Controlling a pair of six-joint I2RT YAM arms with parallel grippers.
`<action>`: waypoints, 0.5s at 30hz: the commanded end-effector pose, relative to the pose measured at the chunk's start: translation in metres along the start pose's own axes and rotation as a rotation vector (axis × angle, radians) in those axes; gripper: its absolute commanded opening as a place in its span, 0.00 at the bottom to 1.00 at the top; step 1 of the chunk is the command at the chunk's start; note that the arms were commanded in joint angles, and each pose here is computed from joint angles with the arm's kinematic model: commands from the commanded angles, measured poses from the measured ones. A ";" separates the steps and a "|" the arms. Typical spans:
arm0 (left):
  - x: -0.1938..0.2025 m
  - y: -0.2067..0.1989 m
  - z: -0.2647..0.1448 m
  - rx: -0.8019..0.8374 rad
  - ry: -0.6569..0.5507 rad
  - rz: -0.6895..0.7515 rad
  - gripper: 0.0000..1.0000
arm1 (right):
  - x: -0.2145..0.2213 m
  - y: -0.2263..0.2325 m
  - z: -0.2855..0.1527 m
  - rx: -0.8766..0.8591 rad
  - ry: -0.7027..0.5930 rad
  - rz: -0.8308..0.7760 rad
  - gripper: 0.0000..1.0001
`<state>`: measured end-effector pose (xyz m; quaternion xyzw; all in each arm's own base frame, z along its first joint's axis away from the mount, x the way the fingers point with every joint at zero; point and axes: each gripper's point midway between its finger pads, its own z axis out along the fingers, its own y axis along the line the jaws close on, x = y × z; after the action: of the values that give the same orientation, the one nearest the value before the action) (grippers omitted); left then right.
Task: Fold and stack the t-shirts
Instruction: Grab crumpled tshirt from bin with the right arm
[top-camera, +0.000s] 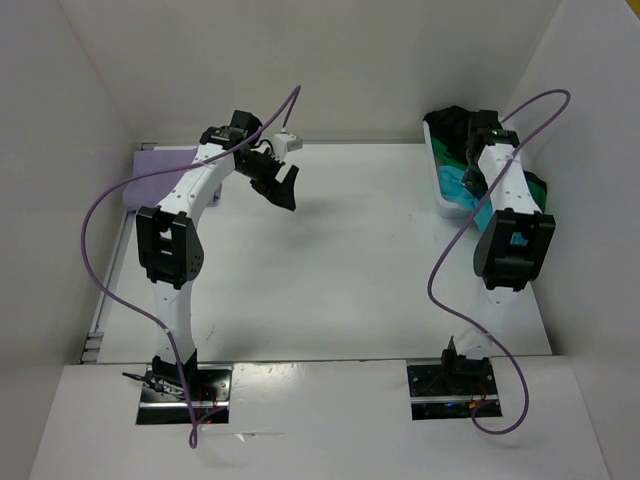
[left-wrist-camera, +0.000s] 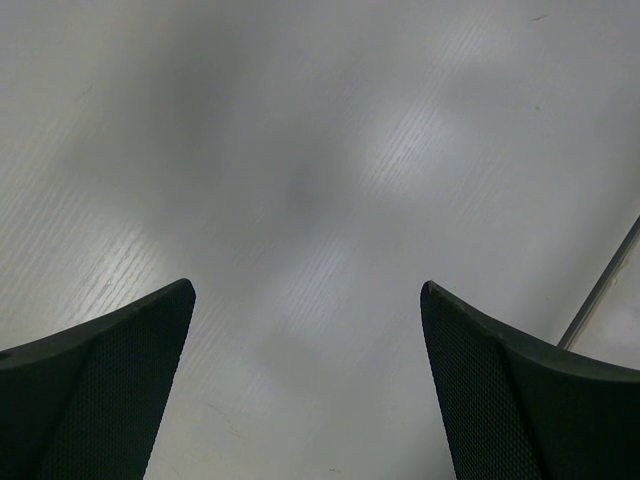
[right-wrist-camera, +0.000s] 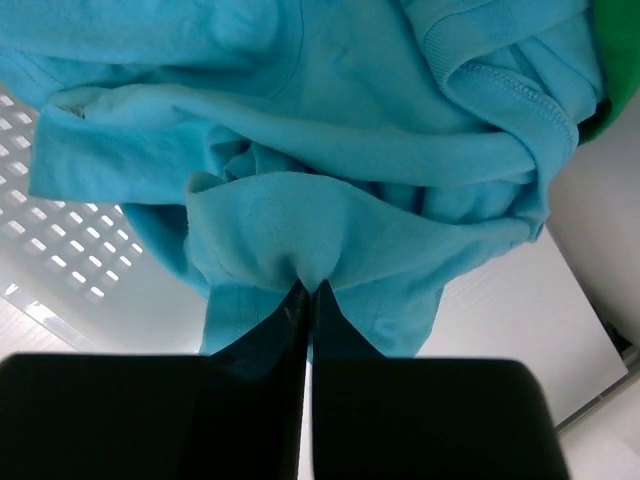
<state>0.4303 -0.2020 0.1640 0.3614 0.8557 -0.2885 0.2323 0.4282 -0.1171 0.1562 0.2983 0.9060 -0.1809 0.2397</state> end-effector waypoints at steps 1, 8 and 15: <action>-0.007 -0.008 -0.010 0.014 -0.034 0.007 1.00 | -0.027 0.003 -0.014 -0.022 -0.088 0.040 0.00; -0.009 -0.007 -0.017 -0.017 -0.037 0.017 1.00 | -0.084 -0.011 -0.124 -0.147 -0.359 0.120 0.00; -0.009 -0.008 -0.034 -0.088 -0.044 0.029 1.00 | -0.128 -0.025 -0.335 -0.288 -0.842 0.230 0.00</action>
<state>0.4269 -0.1943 0.1629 0.3581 0.8638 -0.2688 0.2310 0.4493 -0.0547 0.3683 0.2491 0.8177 -0.1492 0.4970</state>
